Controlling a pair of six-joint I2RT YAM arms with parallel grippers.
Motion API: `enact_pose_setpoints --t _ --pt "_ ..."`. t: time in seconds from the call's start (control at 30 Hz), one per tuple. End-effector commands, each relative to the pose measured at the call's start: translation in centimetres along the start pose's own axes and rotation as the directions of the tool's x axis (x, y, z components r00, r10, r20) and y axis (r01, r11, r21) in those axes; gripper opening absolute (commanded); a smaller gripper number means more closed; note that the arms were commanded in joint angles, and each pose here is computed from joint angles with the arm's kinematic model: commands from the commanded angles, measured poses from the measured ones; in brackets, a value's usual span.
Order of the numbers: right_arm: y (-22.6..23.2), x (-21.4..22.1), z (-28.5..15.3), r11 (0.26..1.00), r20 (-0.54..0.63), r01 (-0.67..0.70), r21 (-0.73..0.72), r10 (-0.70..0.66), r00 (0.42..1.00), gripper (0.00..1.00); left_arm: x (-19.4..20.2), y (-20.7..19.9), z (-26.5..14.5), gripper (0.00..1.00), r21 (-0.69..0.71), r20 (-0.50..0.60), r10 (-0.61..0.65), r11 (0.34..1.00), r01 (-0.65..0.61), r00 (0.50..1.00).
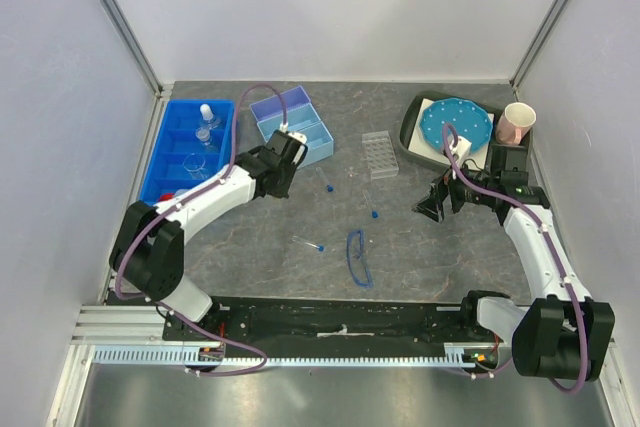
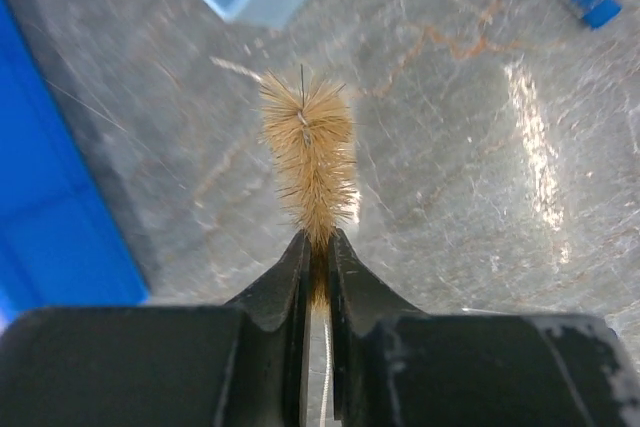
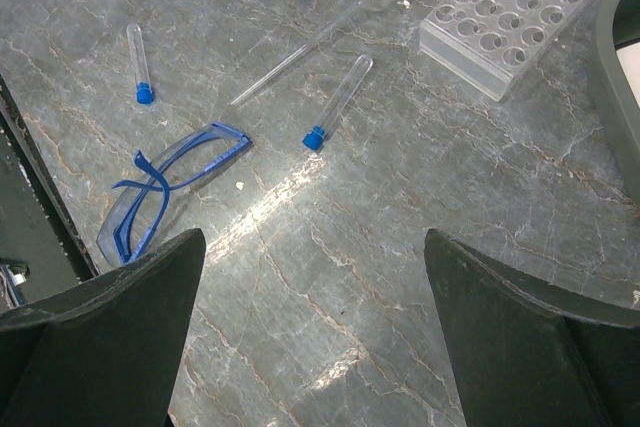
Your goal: Organize the chemistry lab equipment
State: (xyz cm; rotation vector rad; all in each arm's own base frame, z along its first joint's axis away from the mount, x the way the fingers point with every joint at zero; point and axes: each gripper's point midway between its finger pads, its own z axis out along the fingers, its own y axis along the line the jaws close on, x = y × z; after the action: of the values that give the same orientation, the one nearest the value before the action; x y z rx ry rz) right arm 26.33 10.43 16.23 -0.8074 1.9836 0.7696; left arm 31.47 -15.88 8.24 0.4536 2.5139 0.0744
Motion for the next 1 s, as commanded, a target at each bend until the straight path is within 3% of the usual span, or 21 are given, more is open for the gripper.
enact_pose_setpoints --t 0.0,0.2,0.5,0.67,0.97 --pt "0.2 -1.5 -0.7 0.998 0.038 0.067 0.007 -0.067 0.997 0.98 -5.4 3.6 -2.3 0.13 -0.115 0.083 0.213 0.972 -0.203 0.974" --pt "0.4 -1.8 -0.9 0.997 0.046 0.077 0.005 -0.078 0.996 0.98 -12.4 7.4 -1.6 0.11 -0.179 0.128 0.282 0.950 -0.258 0.951" --pt "1.0 -1.6 -0.7 0.997 0.041 0.063 -0.031 -0.062 0.997 0.98 -18.8 11.4 4.4 0.13 -0.194 0.116 0.282 0.947 -0.257 0.952" --pt "1.2 -1.3 -0.5 0.997 0.036 0.043 -0.062 -0.041 0.999 0.98 -22.6 12.4 5.2 0.14 -0.239 0.164 0.309 0.934 -0.266 0.937" --pt "1.3 -0.9 -0.3 0.996 0.020 0.024 -0.084 -0.023 1.000 0.98 -24.9 12.5 8.6 0.16 -0.286 0.180 0.426 0.885 -0.367 0.887"
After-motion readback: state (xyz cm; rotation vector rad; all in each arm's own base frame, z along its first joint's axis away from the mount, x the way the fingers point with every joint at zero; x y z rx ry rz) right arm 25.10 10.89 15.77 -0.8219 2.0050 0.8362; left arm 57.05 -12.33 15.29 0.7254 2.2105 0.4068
